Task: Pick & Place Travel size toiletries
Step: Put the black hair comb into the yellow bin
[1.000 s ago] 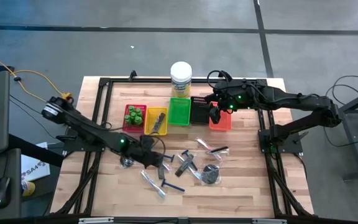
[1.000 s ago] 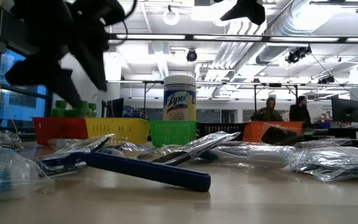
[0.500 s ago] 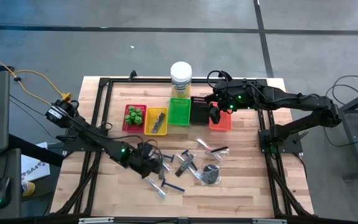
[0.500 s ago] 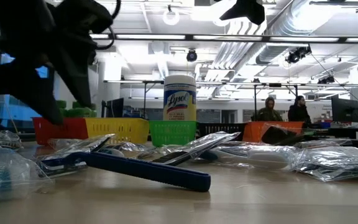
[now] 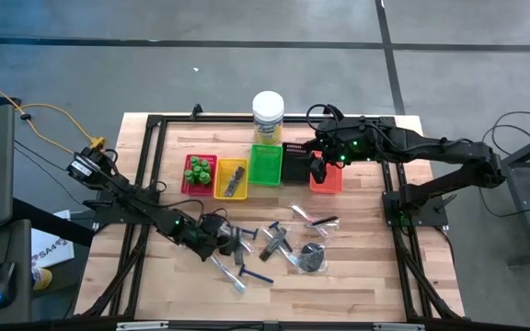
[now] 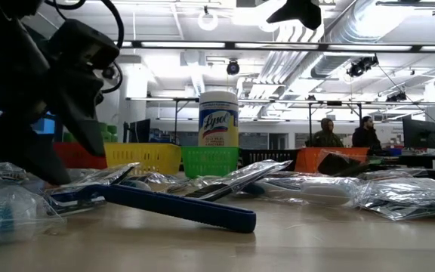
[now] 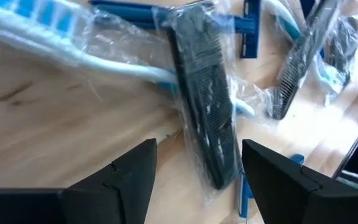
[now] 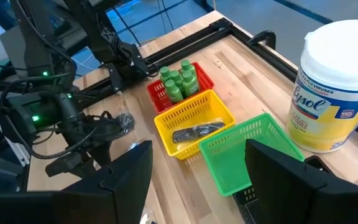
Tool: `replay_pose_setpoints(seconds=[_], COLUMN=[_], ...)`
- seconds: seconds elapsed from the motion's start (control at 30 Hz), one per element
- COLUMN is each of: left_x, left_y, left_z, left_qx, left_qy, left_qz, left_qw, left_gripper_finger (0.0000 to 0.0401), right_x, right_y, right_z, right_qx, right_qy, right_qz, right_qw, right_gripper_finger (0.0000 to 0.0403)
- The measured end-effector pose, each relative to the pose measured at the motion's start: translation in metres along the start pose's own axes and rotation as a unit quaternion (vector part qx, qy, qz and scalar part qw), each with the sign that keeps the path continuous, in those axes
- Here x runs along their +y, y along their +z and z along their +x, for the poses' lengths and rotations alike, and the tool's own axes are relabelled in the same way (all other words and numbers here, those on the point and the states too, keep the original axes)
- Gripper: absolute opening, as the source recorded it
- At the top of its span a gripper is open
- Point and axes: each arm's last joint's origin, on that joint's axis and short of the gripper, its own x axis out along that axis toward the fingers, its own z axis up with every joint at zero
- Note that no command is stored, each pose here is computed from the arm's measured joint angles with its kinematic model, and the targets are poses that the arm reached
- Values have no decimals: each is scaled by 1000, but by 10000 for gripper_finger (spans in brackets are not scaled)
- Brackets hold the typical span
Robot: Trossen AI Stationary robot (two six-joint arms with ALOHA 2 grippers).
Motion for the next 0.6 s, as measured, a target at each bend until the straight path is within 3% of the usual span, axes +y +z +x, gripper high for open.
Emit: replay_pose_setpoints(seconds=[0.23,0.6], left_x=[1,1], left_y=[0,-8], left_z=[3,25], left_qx=[-2,14], left_qy=[2,-29], left_qz=[26,0], left_qw=[1000,999], left_gripper_finger=[228,228], right_x=[0,0], right_y=[0,1], right_z=[0,0], right_qx=[0,-4], right_qy=[0,1], right_qz=[3,3], right_qw=[1000,1000], right_gripper_finger=[244,244])
